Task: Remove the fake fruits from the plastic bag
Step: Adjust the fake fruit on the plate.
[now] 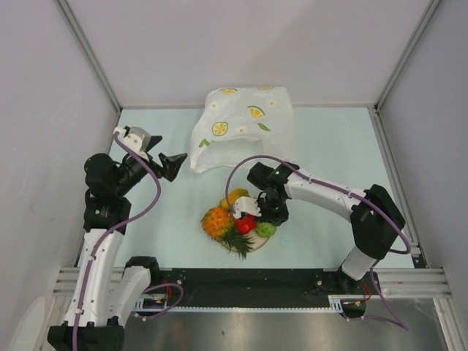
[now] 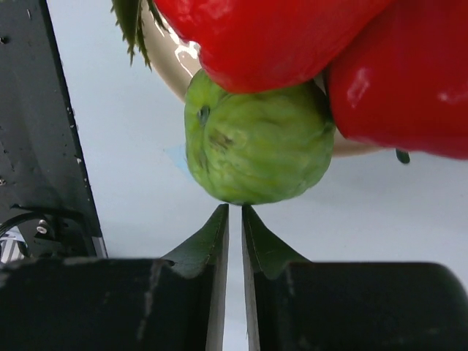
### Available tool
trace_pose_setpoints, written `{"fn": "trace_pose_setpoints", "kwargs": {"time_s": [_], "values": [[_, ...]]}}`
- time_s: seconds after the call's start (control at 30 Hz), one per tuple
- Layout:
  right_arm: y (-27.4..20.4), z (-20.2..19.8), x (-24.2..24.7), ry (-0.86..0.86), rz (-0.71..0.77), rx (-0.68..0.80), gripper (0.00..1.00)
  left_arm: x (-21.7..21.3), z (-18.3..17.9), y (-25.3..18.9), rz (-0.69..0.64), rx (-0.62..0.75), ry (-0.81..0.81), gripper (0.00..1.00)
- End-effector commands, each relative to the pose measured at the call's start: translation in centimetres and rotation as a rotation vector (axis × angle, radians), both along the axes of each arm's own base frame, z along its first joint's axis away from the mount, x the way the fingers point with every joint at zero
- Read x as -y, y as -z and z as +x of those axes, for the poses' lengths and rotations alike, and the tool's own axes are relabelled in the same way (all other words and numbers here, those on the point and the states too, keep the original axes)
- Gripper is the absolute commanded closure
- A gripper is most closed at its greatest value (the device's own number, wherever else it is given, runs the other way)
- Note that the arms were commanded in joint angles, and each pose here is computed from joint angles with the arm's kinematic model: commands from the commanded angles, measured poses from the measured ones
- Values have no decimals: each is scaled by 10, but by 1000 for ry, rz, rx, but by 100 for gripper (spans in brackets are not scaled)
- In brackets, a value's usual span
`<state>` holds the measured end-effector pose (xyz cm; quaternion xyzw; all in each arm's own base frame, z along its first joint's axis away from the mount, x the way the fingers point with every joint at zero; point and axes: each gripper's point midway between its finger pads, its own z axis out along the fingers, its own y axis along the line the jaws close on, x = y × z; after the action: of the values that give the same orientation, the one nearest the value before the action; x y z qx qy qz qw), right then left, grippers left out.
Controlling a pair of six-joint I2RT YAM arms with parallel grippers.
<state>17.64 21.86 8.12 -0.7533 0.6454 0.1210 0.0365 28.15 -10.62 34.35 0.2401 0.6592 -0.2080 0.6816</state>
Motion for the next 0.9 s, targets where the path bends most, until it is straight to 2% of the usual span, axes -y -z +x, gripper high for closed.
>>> {"fn": "trace_pose_setpoints", "kwargs": {"time_s": [0.0, 0.23, 0.53, 0.7, 0.8, 0.83, 0.87], "values": [[5, 0, -14, -32, 15, 14, 83, 0, -6, -9, -10, 27, 10, 0], [7, -7, -23, -57, 14, 19, 82, 2, -5, -7, -19, 22, 19, 0], [1, 12, 0, 7, -22, 50, 80, -1, -3, -1, -24, 3, -3, 0], [-25, 31, 16, 78, -30, 194, 61, -10, 5, 8, -48, -40, -74, 0], [-43, 57, 34, 215, -1, 283, 39, -17, 12, 12, -42, -53, -117, 0], [-54, 67, 38, 265, 41, 327, 27, -20, 15, 14, -36, -63, -136, 0], [-62, 82, 54, 383, 58, 351, 21, -21, 16, 13, -36, -64, -141, 0]]}}
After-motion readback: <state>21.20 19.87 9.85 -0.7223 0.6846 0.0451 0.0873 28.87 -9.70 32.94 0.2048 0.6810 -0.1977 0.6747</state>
